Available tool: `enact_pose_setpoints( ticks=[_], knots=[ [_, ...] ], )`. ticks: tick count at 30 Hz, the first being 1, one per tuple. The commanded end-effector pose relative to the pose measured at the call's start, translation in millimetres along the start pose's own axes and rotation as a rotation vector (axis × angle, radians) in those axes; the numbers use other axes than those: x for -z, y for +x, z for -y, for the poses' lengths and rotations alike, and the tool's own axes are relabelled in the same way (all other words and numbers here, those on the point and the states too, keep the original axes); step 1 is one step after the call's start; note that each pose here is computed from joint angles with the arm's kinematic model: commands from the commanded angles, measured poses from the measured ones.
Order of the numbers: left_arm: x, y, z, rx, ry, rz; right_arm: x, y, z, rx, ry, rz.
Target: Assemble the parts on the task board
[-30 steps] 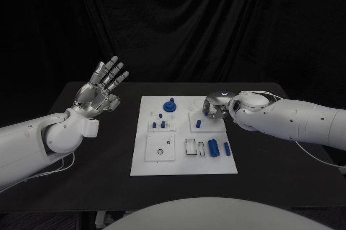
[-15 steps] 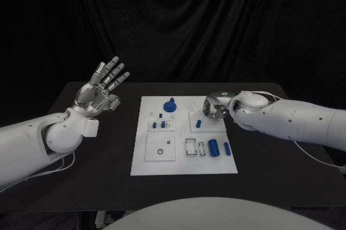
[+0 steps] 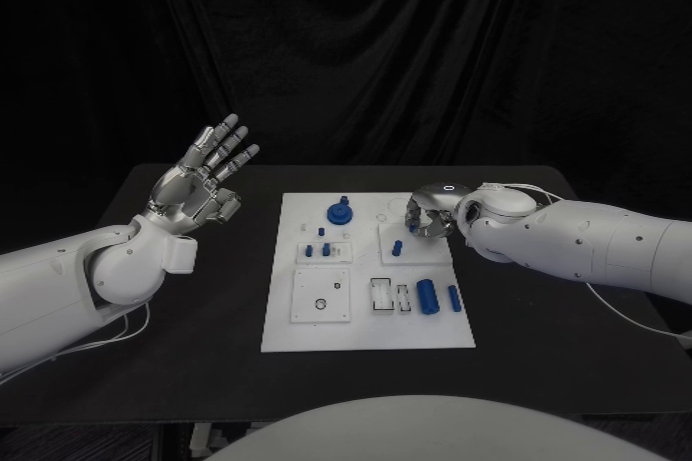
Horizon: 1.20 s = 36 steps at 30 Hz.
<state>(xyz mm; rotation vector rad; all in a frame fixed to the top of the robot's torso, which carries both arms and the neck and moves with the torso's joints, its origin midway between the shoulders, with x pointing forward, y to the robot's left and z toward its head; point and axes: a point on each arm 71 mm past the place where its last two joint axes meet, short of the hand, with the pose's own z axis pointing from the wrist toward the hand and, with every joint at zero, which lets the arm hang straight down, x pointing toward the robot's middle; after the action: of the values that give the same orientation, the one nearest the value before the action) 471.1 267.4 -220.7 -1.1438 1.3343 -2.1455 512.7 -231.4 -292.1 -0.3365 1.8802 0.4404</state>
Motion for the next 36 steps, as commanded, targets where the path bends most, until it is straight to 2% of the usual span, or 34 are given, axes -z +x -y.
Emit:
enact_pose_setpoints(
  ticks=[1,12,22,26,36],
  knots=[
    [-0.6,1.5,2.6,0.019,0.055,-0.013,-0.1,3.7,-1.5,-0.005,-0.005,-0.004],
    [-0.2,0.5,2.6,0.018,0.049,-0.012,0.6,2.3,-1.3,-0.005,-0.013,0.02],
    [0.5,-1.2,2.7,0.016,0.039,-0.01,5.6,-6.2,1.7,-0.012,-0.022,0.099],
    [1.0,-1.9,2.9,0.013,0.037,-0.007,8.4,-14.8,1.9,-0.015,-0.028,0.136],
    [2.4,-3.6,3.7,0.007,0.033,0.002,18.7,-53.1,-8.3,-0.015,-0.057,0.209]
  ],
)
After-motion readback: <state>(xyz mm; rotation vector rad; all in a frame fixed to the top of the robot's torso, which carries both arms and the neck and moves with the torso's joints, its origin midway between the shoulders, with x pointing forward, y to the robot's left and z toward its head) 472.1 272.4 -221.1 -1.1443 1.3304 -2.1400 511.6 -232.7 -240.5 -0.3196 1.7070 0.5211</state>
